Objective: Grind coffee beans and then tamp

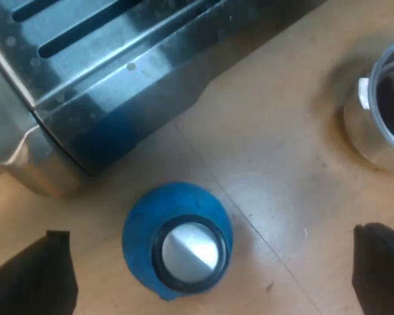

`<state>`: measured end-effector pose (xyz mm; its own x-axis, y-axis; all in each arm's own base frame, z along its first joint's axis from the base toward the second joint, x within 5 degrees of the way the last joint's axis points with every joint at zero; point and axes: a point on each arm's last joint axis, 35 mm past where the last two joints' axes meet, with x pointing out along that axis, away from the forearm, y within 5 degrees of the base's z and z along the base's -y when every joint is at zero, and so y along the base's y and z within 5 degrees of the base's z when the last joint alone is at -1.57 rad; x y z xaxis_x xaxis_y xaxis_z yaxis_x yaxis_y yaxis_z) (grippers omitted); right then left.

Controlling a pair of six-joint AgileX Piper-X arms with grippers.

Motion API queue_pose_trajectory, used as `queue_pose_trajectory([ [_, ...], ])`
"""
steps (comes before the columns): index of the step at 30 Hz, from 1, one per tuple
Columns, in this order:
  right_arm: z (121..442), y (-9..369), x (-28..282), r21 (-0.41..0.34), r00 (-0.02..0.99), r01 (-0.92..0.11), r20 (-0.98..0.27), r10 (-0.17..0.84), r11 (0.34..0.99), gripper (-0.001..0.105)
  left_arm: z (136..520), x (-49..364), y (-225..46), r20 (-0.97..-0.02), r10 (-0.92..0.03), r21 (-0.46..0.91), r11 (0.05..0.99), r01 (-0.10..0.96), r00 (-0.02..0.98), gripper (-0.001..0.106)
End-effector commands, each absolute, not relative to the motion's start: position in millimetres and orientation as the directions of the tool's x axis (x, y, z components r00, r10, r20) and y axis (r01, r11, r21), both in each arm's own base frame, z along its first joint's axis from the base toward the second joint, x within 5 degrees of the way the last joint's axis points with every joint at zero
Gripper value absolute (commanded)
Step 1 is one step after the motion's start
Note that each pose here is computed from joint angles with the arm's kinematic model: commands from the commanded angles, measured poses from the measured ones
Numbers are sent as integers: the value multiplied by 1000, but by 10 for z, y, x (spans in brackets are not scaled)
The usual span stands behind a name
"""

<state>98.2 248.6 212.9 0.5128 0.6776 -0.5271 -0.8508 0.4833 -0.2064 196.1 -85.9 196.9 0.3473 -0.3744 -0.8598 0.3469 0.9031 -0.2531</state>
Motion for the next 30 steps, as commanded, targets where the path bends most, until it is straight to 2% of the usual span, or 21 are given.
queue_pose_trajectory([
  [1,2155,2493,985,-220,525,-846,-510,682,486,64,1962,2017,-887,-857,-370,-245,905,348,360,87],
  [13,2155,2493,985,-220,525,-846,-510,682,486,64,1811,2091,-917,-876,-356,-243,908,340,325,86],
  [18,2155,2493,985,-220,525,-846,-510,682,486,64,1804,2090,-917,-878,-356,-245,908,339,321,61],
  [20,2155,2493,985,-220,525,-846,-510,682,486,64,1804,2090,-917,-878,-356,-245,908,339,321,55],
  [25,2155,2493,985,-221,525,-845,-510,681,486,64,1803,2088,-917,-878,-356,-245,908,339,319,51],
  [30,2155,2493,986,-222,527,-844,-510,680,488,64,1798,2078,-912,-883,-352,-244,909,336,310,33],
])
